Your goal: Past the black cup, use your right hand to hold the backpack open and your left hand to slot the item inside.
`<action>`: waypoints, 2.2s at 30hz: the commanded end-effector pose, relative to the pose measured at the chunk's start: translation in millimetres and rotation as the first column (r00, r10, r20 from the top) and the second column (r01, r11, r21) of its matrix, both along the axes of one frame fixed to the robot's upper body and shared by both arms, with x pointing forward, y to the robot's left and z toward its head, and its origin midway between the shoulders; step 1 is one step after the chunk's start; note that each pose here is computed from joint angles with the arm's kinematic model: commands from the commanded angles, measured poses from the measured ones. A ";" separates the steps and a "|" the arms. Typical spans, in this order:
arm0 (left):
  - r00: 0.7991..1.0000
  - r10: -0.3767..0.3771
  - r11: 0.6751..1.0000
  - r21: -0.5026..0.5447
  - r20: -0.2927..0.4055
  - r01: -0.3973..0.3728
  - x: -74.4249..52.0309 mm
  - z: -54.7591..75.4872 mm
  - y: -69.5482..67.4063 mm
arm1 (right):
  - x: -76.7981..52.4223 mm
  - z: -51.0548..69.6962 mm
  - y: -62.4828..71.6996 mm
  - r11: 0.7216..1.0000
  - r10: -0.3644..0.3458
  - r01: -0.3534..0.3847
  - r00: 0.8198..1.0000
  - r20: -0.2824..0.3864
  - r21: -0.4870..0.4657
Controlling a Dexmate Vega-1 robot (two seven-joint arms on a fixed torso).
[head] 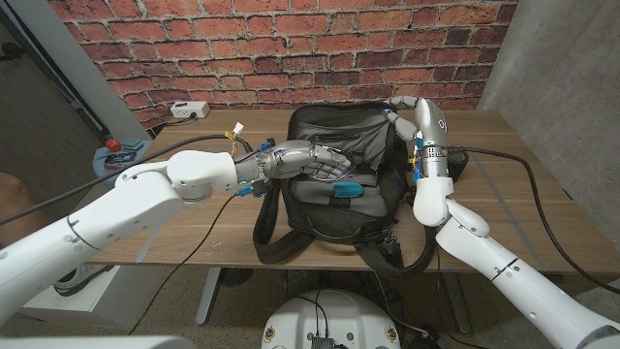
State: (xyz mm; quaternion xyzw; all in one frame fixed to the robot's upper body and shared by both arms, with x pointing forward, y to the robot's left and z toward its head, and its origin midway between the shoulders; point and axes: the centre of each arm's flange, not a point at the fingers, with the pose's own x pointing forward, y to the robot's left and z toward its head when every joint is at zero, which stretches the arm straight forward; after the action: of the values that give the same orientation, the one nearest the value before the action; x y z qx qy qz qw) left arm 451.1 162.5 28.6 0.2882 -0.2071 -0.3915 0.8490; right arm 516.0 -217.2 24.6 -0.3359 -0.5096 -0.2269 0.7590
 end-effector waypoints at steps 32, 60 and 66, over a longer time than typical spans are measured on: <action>0.986 -0.022 0.994 -0.107 -0.163 0.005 -18.8 -8.5 63.3 | -18.9 13.5 -15.5 0.994 0.005 -0.028 0.975 -0.224 -0.102; 0.958 -0.080 0.993 -0.108 -0.275 0.052 -21.5 -13.9 100.1 | -33.7 37.3 -27.2 0.962 0.054 -0.185 0.851 -0.522 -0.202; 0.949 -0.090 0.993 -0.101 -0.302 0.062 -23.6 -14.7 110.4 | -35.0 41.3 -31.1 0.946 0.080 -0.252 0.792 -0.605 -0.205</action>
State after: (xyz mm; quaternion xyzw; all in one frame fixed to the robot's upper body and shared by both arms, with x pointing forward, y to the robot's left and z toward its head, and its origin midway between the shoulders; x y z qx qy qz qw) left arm 430.8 255.9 16.4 0.1887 -0.1225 -0.4380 0.8704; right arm 486.4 -244.0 59.4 -0.4335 -0.3500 -0.0374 0.8295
